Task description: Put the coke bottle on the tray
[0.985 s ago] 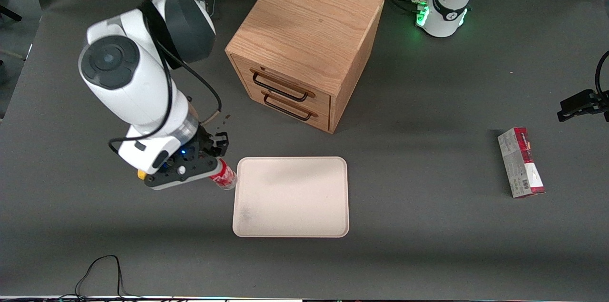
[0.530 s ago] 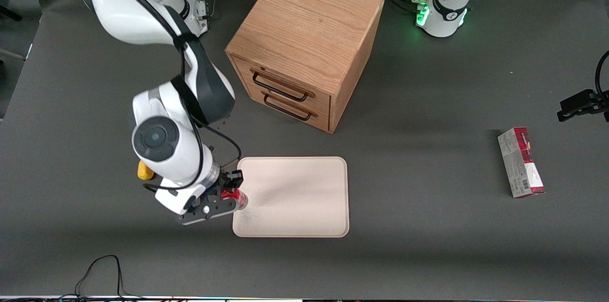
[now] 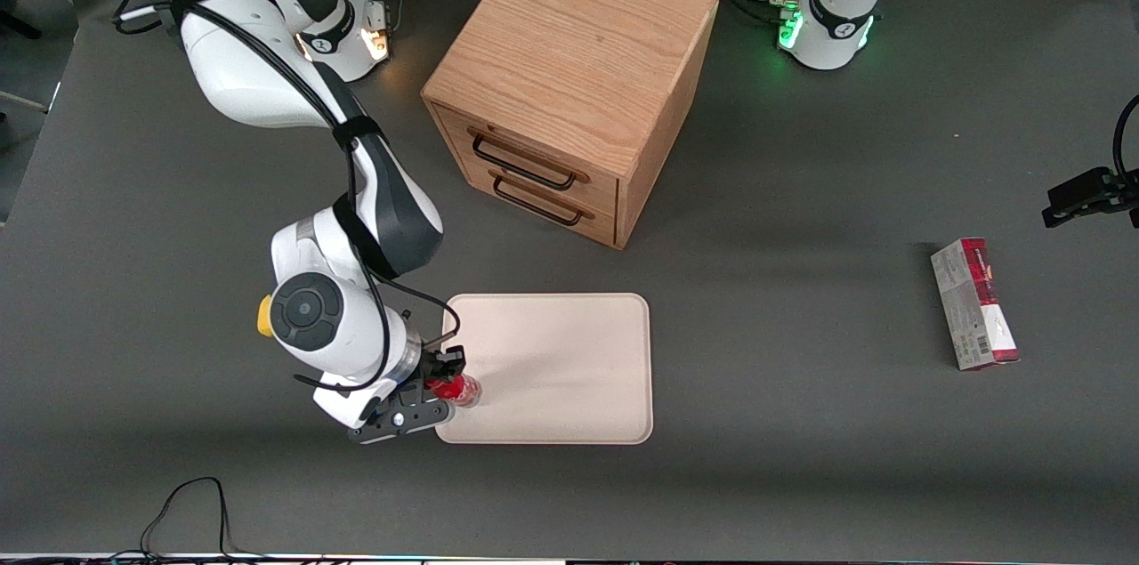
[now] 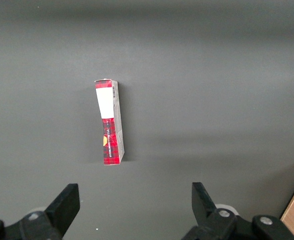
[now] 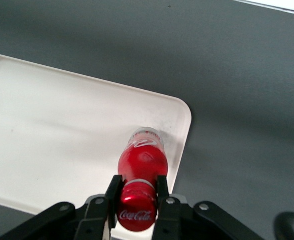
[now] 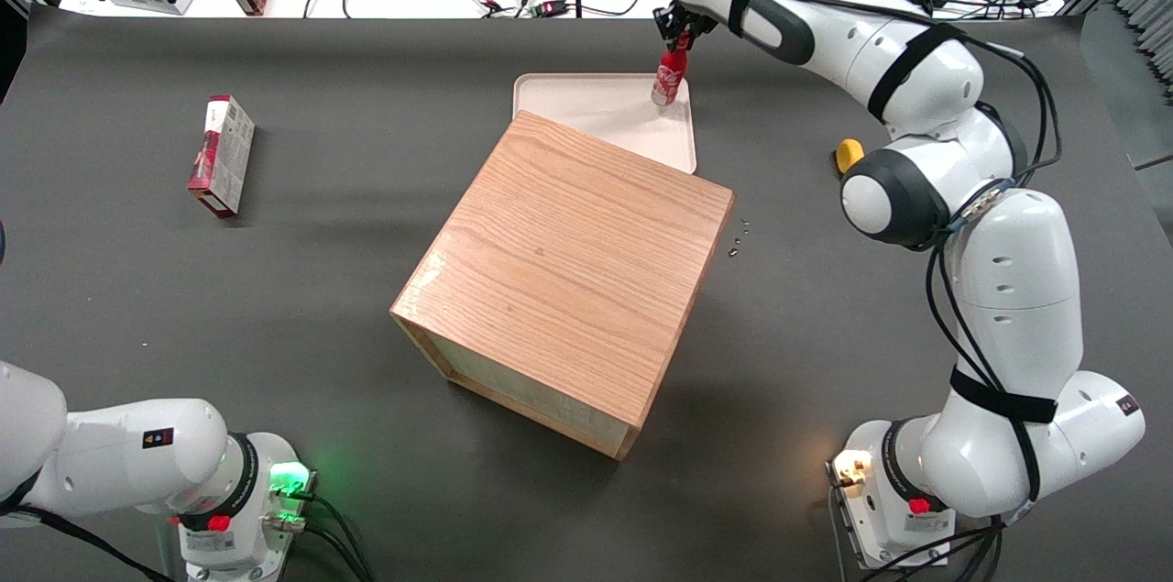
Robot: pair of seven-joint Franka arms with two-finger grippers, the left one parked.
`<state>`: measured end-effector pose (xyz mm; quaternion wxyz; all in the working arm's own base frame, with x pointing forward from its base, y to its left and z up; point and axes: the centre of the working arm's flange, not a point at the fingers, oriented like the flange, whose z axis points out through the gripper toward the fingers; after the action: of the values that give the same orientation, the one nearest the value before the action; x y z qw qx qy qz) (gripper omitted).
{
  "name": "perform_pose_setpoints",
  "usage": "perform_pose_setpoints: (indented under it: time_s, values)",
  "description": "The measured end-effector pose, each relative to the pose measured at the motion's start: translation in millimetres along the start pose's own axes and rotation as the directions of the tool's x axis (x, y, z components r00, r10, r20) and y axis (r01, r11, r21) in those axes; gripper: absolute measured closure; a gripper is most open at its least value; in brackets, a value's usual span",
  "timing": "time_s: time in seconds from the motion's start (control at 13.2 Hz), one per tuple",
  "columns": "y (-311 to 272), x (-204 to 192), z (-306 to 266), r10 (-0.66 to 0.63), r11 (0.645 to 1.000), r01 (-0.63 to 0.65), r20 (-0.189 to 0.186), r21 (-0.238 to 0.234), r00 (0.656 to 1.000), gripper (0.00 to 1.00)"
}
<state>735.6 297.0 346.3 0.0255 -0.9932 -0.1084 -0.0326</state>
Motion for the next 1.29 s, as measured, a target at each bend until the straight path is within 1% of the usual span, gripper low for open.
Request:
perform_pose_setpoints:
  time_s: [0.23, 0.38, 0.45, 0.68, 0.76, 0.83, 0.91, 1.14, 1.29]
  values:
    - [0.7, 0.3, 20.8, 0.001, 1.0, -0.001, 0.011, 0.0, 1.0, 0.68]
    - [1.0, 0.3, 22.5, 0.001, 1.0, -0.001, 0.013, -0.001, 1.0, 0.68]
    - [1.1, 0.6, 21.3, 0.003, 1.0, -0.003, 0.011, -0.001, 1.0, 0.62]
    - [1.0, 3.2, 2.9, 0.049, 0.999, -0.049, -0.01, 0.003, 0.999, 0.29]
    - [1.7, 1.2, -6.2, 0.065, 0.998, -0.065, 0.006, -0.002, 0.998, 0.21]
    - [2.8, -2.7, -20.2, 0.084, 0.996, -0.083, 0.03, -0.01, 0.996, 0.08]
    - [4.3, -7.4, -40.4, 0.101, 0.995, -0.101, 0.051, -0.019, 0.994, 0.0]
    - [8.4, -29.0, -108.3, 0.15, 0.988, -0.146, 0.108, -0.049, 0.983, 0.0]
    - [11.6, -48.0, -152.5, 0.158, 0.986, -0.149, 0.147, -0.071, 0.976, 0.0]
